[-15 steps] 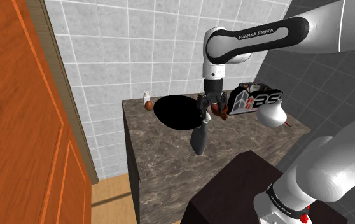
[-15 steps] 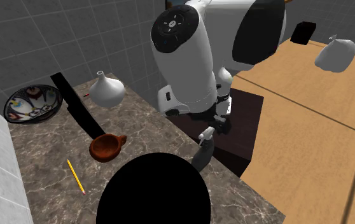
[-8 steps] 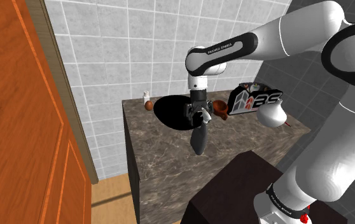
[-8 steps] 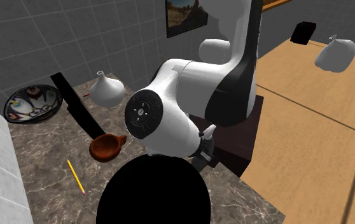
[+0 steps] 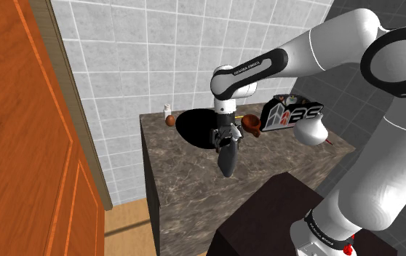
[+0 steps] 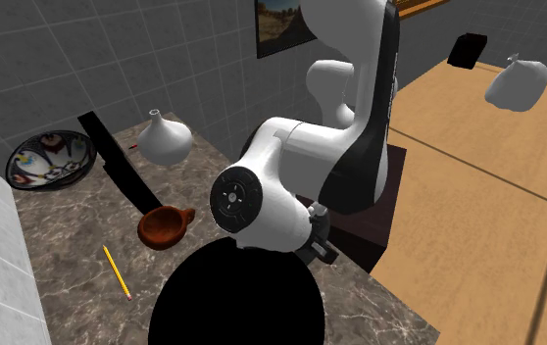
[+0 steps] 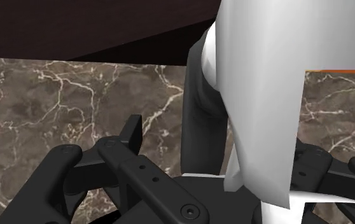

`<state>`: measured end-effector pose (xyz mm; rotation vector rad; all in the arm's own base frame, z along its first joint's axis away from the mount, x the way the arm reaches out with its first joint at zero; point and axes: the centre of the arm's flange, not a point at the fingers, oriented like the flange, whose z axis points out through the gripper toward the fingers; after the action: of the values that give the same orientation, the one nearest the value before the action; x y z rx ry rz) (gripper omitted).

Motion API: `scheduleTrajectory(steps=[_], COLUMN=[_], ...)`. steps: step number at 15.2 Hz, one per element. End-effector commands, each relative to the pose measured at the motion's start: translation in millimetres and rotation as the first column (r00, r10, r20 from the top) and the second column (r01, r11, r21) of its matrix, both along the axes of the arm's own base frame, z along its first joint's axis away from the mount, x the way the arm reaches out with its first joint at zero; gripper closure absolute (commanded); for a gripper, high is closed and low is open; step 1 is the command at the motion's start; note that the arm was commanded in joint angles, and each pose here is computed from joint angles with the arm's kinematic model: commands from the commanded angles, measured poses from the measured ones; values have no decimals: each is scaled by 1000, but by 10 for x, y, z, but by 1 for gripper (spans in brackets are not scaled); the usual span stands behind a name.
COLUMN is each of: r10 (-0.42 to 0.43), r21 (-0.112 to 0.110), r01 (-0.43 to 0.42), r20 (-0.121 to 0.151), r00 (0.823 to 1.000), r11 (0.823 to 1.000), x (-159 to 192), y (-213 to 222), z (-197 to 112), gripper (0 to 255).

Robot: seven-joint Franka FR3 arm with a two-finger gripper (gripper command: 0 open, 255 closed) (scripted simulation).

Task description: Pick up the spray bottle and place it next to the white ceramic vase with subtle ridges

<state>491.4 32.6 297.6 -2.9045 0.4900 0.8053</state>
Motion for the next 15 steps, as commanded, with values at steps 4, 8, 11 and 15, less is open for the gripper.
scheduleTrajectory(steps=[4, 8, 11, 15], r10=[0, 0, 0, 0], r21=[0, 0, 0, 0], r01=[0, 0, 0, 0], r20=[0, 1, 1, 1], r00=[1000, 1000, 1000, 1000], r11=[1000, 1000, 1000, 1000], x=[-28, -28, -28, -28], y=[4, 4, 4, 3], z=[-17, -16, -16, -16], gripper=[0, 255, 255, 255])
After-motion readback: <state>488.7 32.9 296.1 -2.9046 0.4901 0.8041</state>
